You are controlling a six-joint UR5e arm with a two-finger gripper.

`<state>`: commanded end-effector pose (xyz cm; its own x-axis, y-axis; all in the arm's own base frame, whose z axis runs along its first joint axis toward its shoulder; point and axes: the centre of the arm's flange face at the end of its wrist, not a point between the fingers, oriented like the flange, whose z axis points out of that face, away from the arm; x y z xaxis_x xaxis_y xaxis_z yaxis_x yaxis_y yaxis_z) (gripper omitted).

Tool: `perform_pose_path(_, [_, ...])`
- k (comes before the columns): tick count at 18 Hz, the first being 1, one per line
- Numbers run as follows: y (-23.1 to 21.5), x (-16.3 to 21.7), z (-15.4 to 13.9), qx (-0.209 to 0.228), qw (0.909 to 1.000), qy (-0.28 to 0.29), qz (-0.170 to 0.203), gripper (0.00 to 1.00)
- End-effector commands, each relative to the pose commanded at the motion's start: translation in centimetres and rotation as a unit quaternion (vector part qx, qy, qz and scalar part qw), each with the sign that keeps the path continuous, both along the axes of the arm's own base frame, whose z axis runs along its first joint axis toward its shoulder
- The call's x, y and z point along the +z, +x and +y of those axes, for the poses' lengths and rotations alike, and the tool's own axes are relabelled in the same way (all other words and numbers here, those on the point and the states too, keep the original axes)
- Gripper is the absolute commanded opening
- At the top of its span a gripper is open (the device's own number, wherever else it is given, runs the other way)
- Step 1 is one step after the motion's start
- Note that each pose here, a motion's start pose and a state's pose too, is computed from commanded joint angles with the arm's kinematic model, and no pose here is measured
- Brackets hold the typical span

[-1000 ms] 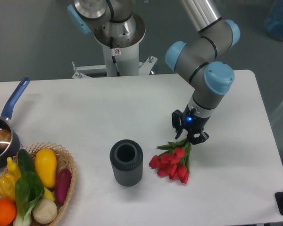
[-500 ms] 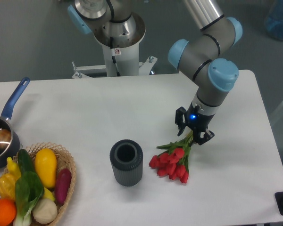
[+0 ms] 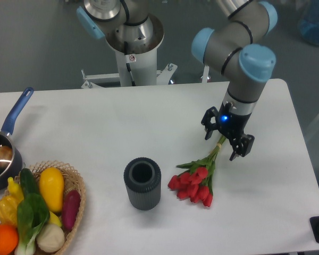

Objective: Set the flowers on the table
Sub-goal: 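Open the gripper and lift it off the tulip stems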

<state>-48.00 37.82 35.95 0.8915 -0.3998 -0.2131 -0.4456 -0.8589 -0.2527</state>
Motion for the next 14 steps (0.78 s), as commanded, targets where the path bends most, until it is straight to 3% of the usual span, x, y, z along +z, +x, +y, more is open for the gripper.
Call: perform_pose_path(14, [-2.5,6.1,-1.3,0.016,0.998,0.024,0.057,1.0])
